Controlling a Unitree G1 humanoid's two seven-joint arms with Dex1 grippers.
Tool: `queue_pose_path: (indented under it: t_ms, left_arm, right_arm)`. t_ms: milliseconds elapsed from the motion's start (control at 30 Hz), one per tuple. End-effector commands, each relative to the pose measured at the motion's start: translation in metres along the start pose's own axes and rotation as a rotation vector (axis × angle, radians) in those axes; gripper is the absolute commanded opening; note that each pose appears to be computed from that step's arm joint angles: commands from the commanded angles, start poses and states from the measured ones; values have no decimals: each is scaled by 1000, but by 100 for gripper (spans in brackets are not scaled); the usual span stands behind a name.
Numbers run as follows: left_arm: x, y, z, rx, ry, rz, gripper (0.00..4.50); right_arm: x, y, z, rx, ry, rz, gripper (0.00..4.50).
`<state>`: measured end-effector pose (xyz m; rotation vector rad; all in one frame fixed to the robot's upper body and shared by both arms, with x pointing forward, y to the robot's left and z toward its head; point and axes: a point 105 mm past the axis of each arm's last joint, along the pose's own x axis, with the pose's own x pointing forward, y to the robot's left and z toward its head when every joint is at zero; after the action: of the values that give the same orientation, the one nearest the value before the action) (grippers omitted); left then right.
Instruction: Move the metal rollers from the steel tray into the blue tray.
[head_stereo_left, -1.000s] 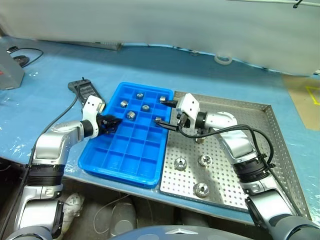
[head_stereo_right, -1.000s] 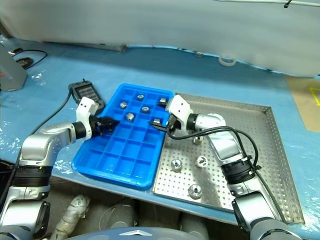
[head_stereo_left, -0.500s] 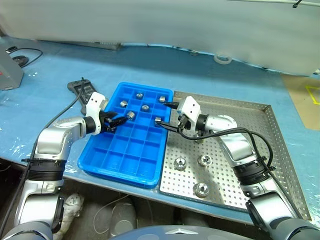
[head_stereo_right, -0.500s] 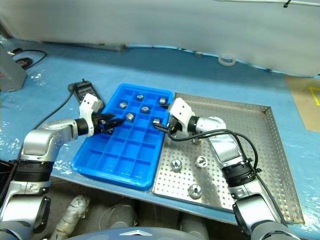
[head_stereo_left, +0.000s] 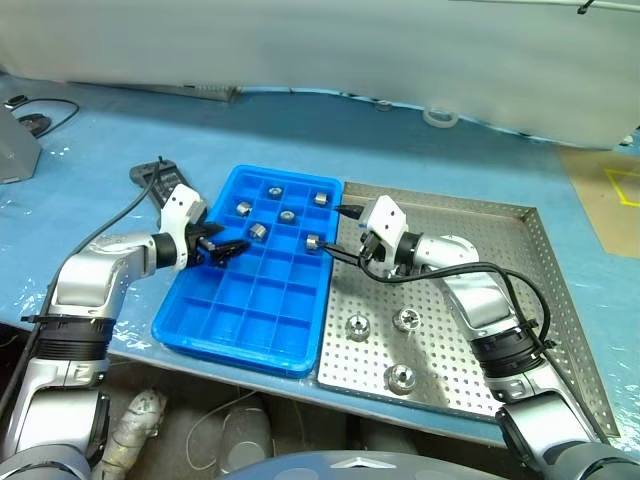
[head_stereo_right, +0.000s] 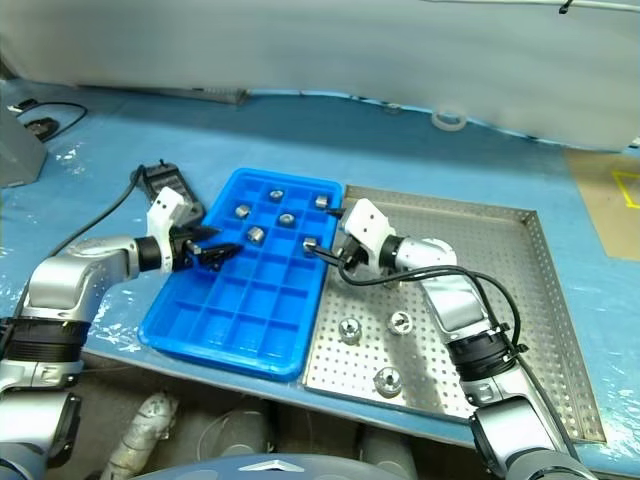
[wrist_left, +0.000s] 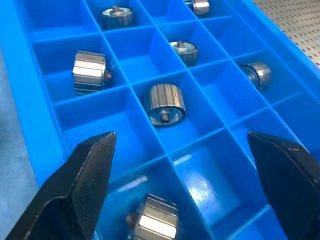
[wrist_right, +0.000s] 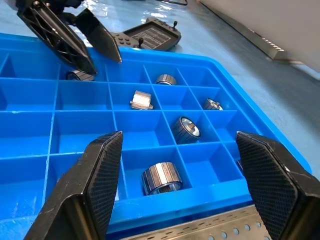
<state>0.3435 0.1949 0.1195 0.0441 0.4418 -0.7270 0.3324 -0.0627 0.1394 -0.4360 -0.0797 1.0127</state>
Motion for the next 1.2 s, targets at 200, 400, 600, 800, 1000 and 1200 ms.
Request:
queue_pose_path:
  t_ms: [200,400,600,800,1000,1200]
  left_arm:
    - [-16,7,22,39,-71,20,448]
    - [-54,7,86,137,-274,-59,448]
    - [-61,30,131,215,-301,-1,448]
    - [-29,6,145,289,-260,-136,448]
    - [34,-57,123,304,-175,-455,448]
    - [95,-104,93,352,-71,-654,448]
  right_arm:
    - [0,1,11,-28,-37,-12,376]
    - [7,8,11,2,-67,-34,376]
    - [16,10,12,23,-98,-74,376]
    - [9,2,11,29,-99,-150,376]
    - [-38,-17,6,31,-53,-273,376]
    - [-107,-36,-1,8,75,-483,376]
